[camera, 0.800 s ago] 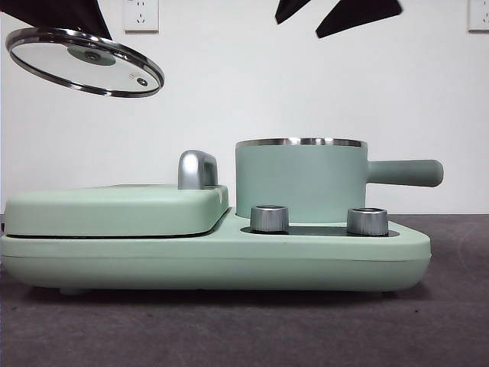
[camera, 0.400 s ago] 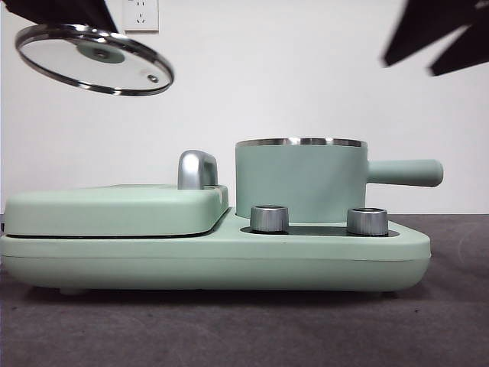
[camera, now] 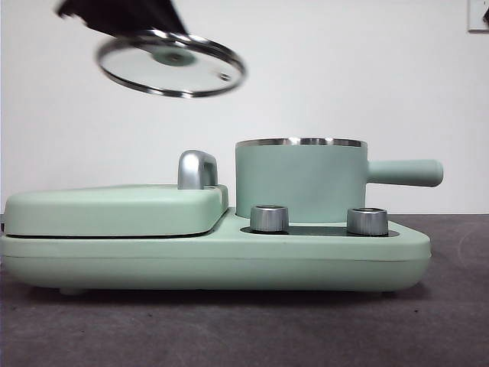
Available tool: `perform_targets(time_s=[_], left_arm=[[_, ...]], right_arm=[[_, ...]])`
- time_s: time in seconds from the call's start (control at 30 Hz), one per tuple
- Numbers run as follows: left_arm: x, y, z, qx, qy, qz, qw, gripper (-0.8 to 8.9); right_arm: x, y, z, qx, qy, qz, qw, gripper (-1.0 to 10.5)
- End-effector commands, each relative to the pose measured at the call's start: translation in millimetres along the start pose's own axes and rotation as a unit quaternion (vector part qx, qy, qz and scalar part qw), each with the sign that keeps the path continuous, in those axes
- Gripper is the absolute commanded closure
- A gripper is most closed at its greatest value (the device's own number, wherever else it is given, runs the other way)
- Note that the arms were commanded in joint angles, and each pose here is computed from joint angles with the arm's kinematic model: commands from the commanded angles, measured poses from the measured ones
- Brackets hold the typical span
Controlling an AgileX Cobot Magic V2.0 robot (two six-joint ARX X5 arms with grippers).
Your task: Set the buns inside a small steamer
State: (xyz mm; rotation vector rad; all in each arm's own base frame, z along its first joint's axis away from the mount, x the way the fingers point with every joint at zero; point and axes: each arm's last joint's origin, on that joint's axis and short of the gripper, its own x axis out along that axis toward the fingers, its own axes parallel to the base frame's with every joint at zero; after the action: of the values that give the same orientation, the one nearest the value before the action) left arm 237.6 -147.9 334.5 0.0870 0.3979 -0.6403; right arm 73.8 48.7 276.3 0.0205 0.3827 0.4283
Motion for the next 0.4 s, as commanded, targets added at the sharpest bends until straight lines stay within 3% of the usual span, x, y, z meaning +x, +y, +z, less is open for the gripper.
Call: perform_targets(time_s=[0.03, 0.4], left_arm=[[14, -12, 7, 0.002, -0.029, -0.024, 0.999, 8.03], [72, -48, 2, 0.026, -0.089, -0.080, 0.992, 8.03]], right_arm=[[-7, -1, 1, 0.032, -0.012, 0.003, 0.999, 6.3], [-10, -2, -2, 0.047, -0.009, 0.002, 0.999, 6.3]])
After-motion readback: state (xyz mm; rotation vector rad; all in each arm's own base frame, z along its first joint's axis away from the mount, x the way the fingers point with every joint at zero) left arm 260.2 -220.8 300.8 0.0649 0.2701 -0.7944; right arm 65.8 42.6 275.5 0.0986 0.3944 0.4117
